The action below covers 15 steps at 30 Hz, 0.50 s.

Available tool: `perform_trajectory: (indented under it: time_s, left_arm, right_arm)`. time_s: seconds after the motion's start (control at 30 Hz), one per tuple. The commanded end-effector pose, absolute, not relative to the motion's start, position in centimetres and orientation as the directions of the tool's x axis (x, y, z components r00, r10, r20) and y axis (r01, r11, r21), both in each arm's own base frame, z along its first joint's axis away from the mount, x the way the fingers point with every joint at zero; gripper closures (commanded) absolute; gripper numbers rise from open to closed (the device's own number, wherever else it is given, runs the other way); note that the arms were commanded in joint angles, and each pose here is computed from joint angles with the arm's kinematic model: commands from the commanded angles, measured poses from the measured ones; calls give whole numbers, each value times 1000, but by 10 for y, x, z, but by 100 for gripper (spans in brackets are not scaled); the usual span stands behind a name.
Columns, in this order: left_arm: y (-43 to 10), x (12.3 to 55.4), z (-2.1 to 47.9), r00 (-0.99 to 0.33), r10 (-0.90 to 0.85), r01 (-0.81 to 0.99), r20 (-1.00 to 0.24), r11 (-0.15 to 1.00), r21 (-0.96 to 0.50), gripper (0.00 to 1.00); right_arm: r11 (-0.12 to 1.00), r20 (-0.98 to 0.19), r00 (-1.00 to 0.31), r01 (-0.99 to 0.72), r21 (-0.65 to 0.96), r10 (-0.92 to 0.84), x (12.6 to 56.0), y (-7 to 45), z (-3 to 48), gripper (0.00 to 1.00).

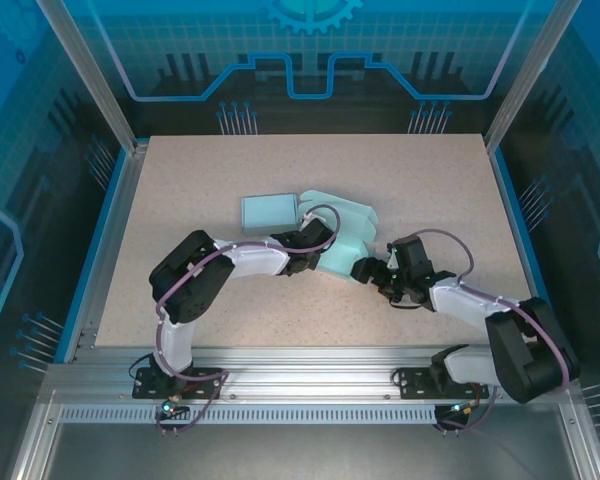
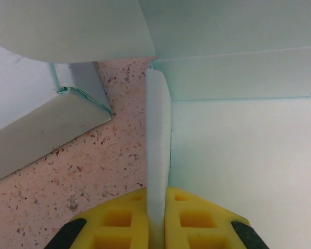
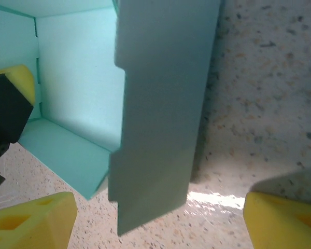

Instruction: Fold the paper box

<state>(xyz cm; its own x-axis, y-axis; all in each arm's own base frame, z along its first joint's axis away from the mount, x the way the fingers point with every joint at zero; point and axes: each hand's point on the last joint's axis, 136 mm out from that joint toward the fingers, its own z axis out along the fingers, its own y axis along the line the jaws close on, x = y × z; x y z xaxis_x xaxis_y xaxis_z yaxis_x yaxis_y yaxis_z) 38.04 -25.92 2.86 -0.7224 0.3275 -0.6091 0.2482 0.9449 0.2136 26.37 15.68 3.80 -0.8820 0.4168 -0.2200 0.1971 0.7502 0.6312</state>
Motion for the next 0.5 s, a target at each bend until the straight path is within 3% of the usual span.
perform_trajectory:
  time_s: [0.0, 0.47]
  left_arm:
    - [-232, 366, 1, -771, 397, 251, -498, 908, 336, 93]
    - [-230, 363, -6, -795, 383, 238, -470, 910, 340, 95]
  right_arm:
    - [740, -312, -865, 95, 666, 392, 294, 171, 62, 15]
    - [763, -363, -856, 53, 644, 367, 306, 175, 80, 21]
